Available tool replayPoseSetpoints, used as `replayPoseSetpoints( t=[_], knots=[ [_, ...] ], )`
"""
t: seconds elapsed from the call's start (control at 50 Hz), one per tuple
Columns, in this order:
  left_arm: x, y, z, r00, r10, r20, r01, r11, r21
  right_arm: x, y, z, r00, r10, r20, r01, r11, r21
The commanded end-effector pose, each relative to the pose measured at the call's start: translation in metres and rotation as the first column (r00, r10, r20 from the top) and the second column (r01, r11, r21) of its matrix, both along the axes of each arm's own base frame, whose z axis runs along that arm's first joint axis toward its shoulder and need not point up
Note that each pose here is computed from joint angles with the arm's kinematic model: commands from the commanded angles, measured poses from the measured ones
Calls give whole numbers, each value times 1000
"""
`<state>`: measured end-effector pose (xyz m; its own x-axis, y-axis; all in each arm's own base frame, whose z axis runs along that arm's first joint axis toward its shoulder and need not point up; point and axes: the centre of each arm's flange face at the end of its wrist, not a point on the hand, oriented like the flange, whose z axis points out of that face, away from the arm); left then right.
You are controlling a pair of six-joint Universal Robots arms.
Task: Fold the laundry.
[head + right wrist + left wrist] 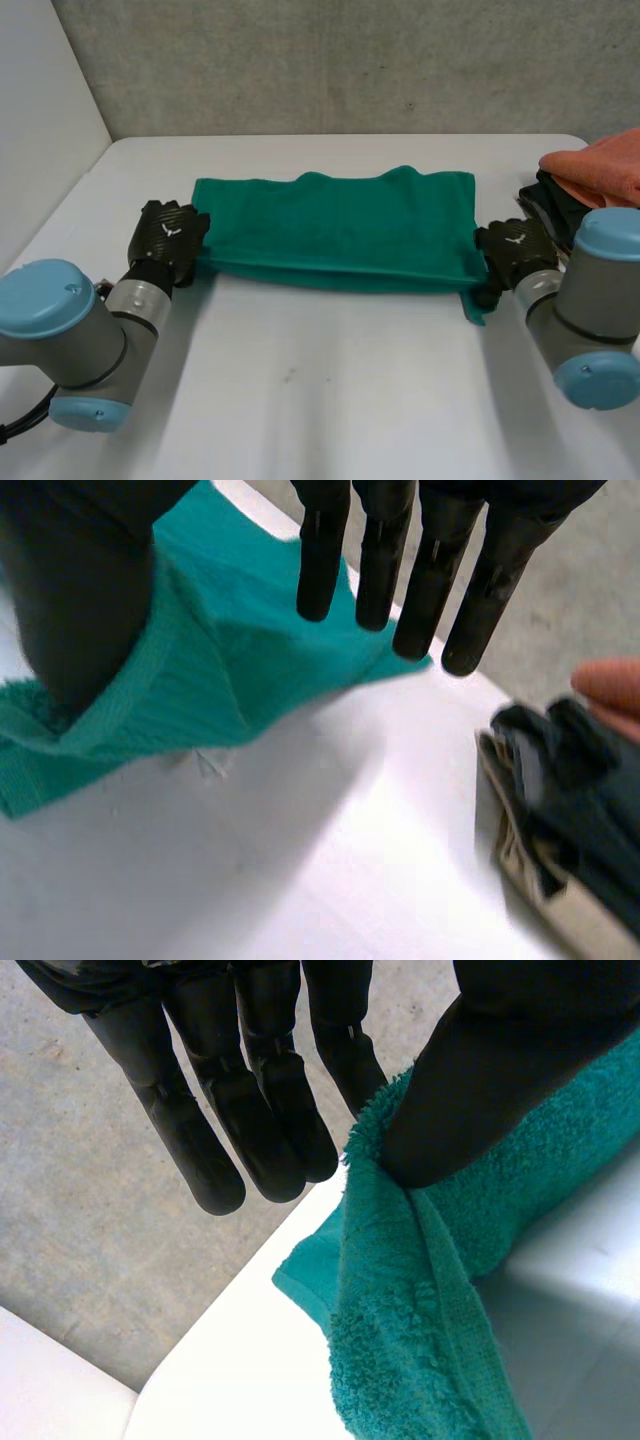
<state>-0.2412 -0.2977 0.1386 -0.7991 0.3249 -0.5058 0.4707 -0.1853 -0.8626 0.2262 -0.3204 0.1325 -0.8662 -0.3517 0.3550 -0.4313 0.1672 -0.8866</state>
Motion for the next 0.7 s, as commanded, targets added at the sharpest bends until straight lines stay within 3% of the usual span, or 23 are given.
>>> replayPoseSetpoints(
  t=[0.02,0.08,0.24,0.58,0.7],
  knots=[
    [3,-3,1,1000,11,-1,-11,1000,-3,-33,-16,3,975,-163,148,144,981,131],
    [3,-3,1,1000,12,-1,-12,1000,-3,-38,-18,1,948,-202,248,149,965,217],
    [8,-7,1,1000,27,-4,-27,1000,-2,-28,-7,-5,891,-185,415,16,925,379],
    [25,-18,3,997,83,3,-83,996,30,-23,-11,-15,891,-190,413,20,924,382],
    [24,-13,-6,997,74,22,-76,994,78,-22,-12,-10,920,-172,352,51,943,329]
  ],
)
